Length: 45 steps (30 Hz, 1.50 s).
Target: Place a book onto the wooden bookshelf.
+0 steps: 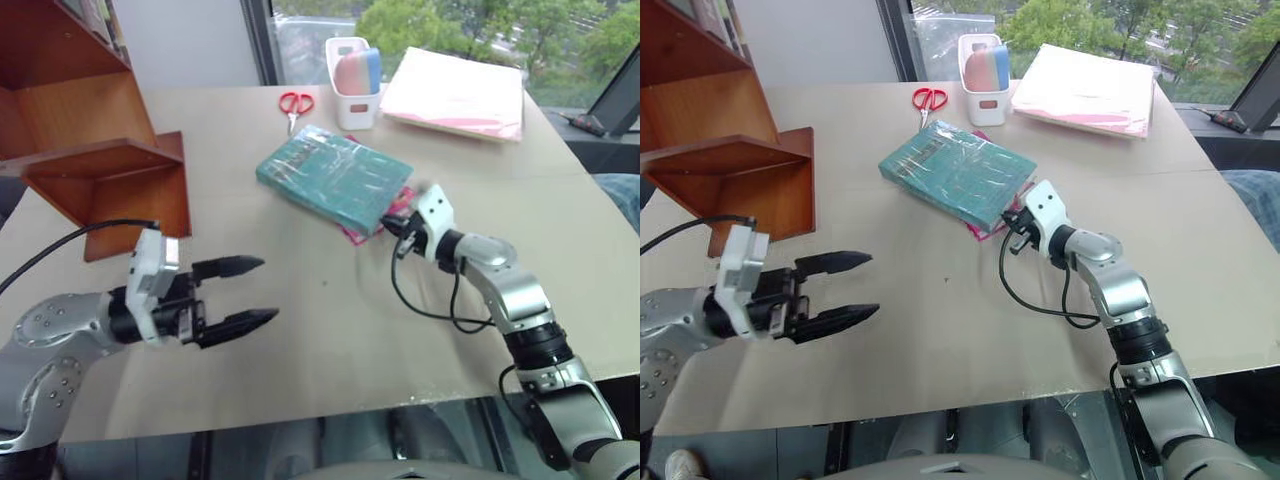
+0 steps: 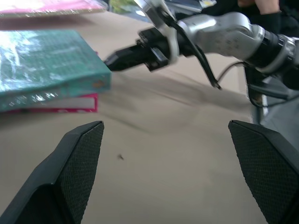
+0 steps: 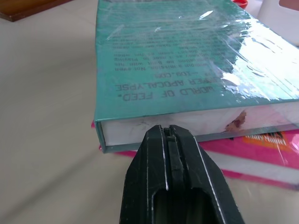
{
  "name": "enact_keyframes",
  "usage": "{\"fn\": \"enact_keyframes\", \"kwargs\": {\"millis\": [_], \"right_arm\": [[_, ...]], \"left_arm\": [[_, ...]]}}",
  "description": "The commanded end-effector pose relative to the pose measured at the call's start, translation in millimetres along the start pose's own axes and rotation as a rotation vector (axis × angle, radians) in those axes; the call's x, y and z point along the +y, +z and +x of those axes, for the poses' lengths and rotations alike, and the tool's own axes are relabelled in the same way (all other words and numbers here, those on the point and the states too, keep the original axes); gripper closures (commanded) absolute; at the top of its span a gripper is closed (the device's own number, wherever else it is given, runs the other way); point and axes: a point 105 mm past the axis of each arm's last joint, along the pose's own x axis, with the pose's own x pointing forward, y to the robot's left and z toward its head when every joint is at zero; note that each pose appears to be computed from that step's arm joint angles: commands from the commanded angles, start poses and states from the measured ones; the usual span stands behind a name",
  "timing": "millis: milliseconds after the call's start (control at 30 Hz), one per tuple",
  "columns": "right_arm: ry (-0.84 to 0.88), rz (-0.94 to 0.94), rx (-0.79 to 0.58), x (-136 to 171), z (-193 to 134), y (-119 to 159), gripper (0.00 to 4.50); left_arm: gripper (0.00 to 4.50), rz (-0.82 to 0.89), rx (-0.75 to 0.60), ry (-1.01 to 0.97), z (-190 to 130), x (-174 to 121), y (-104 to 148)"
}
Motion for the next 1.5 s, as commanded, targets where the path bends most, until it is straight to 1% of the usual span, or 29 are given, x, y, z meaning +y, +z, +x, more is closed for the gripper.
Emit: {"fn": "enact_keyframes", "kwargs": {"millis": [33, 167, 267, 333, 400, 433, 500, 533, 567, 600, 633, 667, 700, 733, 767, 800, 867, 967, 1067, 1200, 1400, 1500], "right_arm": [[0.015, -0.035, -0.063, 0, 2, 18, 4.42], [0.016, -0.040, -0.071, 0, 1, 19, 4.42], [0.014, -0.042, -0.082, -1, -11, 22, 4.42], [0.033, -0.080, -0.113, 3, -31, 25, 4.42], [0.093, -0.081, -0.118, 14, -52, 26, 4.42], [0.114, -0.069, -0.115, 19, -63, 25, 4.04], [0.142, -0.063, -0.102, 27, -81, 24, 3.72], [0.145, -0.064, -0.098, 29, -86, 24, 3.30], [0.144, -0.064, -0.095, 30, -89, 25, 3.01], [0.140, -0.066, -0.094, 31, -94, 27, 2.57], [0.127, -0.073, -0.094, 31, -101, 29, 2.21], [0.120, -0.082, -0.094, 31, -105, 31, 1.74], [0.110, -0.094, -0.097, 30, -109, 33, 1.30], [0.104, -0.101, -0.098, 30, -111, 35, 0.76], [0.092, -0.107, -0.108, 29, -114, 39, 0.49], [0.077, -0.119, -0.121, 28, -117, 42, 0.08], [0.042, -0.137, -0.159, 27, -126, 51, 0.08], [0.022, -0.164, -0.179, 30, -136, 57, 0.08], [-0.031, -0.200, -0.159, 31, -146, 56, 0.08], [-0.060, -0.196, -0.146, 36, -158, 52, 0.08], [-0.097, -0.207, -0.141, 40, -166, 53, 0.08], [-0.107, -0.205, -0.137, 41, -168, 52, 0.08]], "left_arm": [[0.00, 0.042, -0.019, -0.018, -12, -5, 13], [0.00, 0.029, -0.028, 0.021, -18, -4, 12], [0.00, 0.012, -0.054, 0.089, -19, 4, 9], [0.00, -0.017, -0.092, 0.200, -16, 17, 4], [0.00, -0.061, -0.156, 0.325, -10, 32, 0], [0.00, -0.107, -0.191, 0.387, -6, 41, -4], [0.00, -0.190, -0.232, 0.502, 3, 57, -13], [0.00, -0.235, -0.244, 0.530, 7, 62, -16], [0.00, -0.263, -0.251, 0.545, 10, 65, -18], [0.00, -0.356, -0.276, 0.592, 16, 75, -25], [0.00, -0.456, -0.294, 0.632, 25, 86, -33], [0.00, -0.526, -0.314, 0.643, 34, 93, -37], [0.00, -0.599, -0.346, 0.643, 42, 100, -38], [0.00, -0.639, -0.366, 0.638, 46, 104, -37], [0.00, -0.717, -0.358, 0.671, 51, 113, -42], [0.00, -0.777, -0.356, 0.654, 59, 117, -42], [0.00, -0.868, -0.384, 0.596, 77, 125, -35], [0.00, -0.946, -0.418, 0.526, 95, 140, -25], [0.00, -1.032, -0.461, 0.458, 114, 154, -14], [0.00, -1.099, -0.467, 0.384, 138, 156, -11], [0.00, -1.202, -0.509, 0.339, 157, 156, -11], [0.00, -1.254, -0.535, 0.341, 158, 156, -15]]}}
